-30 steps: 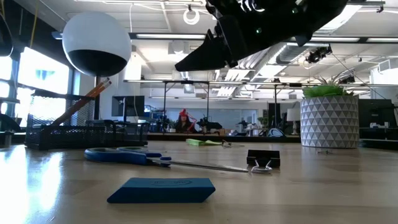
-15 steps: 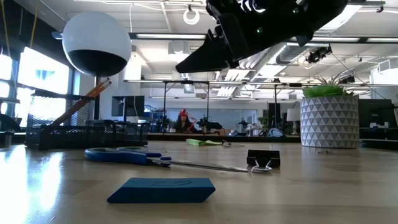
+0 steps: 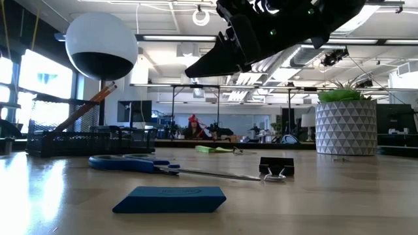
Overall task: Pick and place office supplies into organizer
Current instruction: Put the black pen into the black mesh desk organizer
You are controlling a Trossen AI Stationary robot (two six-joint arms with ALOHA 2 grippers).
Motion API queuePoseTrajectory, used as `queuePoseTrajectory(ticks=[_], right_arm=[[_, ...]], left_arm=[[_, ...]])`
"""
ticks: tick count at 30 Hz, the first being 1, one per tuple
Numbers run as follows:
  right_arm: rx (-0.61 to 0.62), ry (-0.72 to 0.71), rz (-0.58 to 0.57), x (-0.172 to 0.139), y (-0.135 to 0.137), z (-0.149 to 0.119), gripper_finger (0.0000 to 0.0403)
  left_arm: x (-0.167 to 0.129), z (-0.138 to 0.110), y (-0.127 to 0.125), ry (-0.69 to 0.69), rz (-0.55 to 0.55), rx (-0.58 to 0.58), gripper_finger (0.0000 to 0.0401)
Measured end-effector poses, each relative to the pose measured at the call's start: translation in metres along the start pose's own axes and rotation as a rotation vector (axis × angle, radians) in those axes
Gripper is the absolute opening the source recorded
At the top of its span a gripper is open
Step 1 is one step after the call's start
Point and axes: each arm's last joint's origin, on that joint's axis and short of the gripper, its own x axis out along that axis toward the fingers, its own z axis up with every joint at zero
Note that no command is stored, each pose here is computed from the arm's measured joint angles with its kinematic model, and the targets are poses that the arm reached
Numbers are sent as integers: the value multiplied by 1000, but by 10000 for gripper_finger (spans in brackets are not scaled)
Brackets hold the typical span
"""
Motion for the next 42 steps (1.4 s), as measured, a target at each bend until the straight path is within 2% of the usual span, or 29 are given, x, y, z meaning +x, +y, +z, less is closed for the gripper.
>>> queuePoseTrajectory(ticks=[4, 11, 16, 22, 27, 32, 37, 42], right_arm=[[0, 1, 0, 0, 0, 0, 87], [0, 1, -1, 0, 0, 0, 87], [9, 1, -1, 0, 0, 0, 87], [34, -13, 8, 0, 0, 1, 87], [105, -75, 103, 1, -2, 6, 87], [243, -174, 210, 1, -9, 15, 87], [349, -215, 310, 0, -14, 19, 87], [435, -222, 292, 6, -15, 15, 87]], left_arm=[[0, 0, 0, 1, 5, 14, 13], [-1, 0, 0, 11, 14, 75, 24], [-14, -2, -8, 1, 45, 171, 15], [-46, 1, -21, -132, 127, 352, 14], [-74, 5, -31, -295, 194, 596, 14], [-87, 7, -37, -384, 265, 916, 14], [-88, 9, -40, -391, 363, 1292, 14], [-78, 18, -45, -346, 518, 1587, 14]])
